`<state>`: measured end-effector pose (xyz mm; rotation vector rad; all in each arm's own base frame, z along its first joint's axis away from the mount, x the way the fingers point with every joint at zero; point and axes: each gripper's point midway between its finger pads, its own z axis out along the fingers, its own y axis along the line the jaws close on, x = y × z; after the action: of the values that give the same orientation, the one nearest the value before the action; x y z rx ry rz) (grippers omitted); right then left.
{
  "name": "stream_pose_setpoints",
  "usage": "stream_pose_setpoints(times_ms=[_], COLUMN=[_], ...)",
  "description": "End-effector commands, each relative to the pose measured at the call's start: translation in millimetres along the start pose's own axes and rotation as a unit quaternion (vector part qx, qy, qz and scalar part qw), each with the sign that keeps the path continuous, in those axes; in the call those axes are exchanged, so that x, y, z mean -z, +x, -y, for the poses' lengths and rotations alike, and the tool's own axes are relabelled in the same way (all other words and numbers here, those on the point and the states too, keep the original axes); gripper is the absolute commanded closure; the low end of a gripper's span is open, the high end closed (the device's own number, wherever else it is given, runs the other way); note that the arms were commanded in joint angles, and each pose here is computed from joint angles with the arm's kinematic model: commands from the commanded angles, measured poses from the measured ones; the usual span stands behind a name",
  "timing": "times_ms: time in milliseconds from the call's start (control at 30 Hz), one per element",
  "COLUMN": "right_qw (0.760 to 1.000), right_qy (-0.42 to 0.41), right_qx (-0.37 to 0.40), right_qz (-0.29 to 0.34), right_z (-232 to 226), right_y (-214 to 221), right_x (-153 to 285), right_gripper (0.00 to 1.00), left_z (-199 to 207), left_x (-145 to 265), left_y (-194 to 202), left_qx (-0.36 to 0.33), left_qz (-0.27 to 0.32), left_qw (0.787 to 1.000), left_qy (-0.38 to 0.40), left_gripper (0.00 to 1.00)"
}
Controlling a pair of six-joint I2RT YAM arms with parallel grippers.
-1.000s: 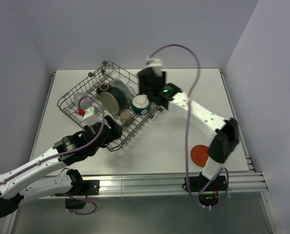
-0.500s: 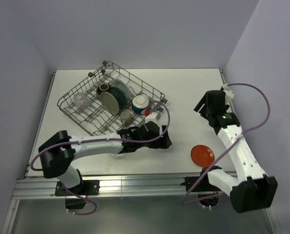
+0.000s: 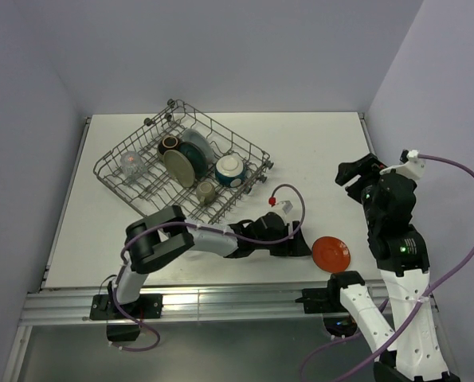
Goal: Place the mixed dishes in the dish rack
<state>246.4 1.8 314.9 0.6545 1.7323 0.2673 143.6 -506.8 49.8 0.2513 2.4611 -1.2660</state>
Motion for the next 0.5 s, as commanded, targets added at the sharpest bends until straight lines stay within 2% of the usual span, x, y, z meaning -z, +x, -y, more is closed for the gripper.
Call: stream_pose_setpoints(times_ms=[0, 133, 467], right_qw=[1.000, 1.000, 0.999], right_qy=[-0.013, -0.025, -0.041], right_qx=[0.000, 0.003, 0.001], right_qz=[-0.004, -0.008, 0.009], right_z=[-5, -8, -10], right_y=[-2, 0, -4], right_x=[6, 8, 16], right_gripper=[0.25, 0.25, 0.25], left_z=[52, 59, 39], left_x=[-17, -25, -60], left_y=[-5, 4, 25], left_qx=[0.020, 0.049, 0.082], left_qz=[0.003, -0.011, -0.046], left_qw=[0.995, 0.988, 0.987], left_qy=[0.098, 0.143, 0.128], left_gripper=[0.22, 0.25, 0.30])
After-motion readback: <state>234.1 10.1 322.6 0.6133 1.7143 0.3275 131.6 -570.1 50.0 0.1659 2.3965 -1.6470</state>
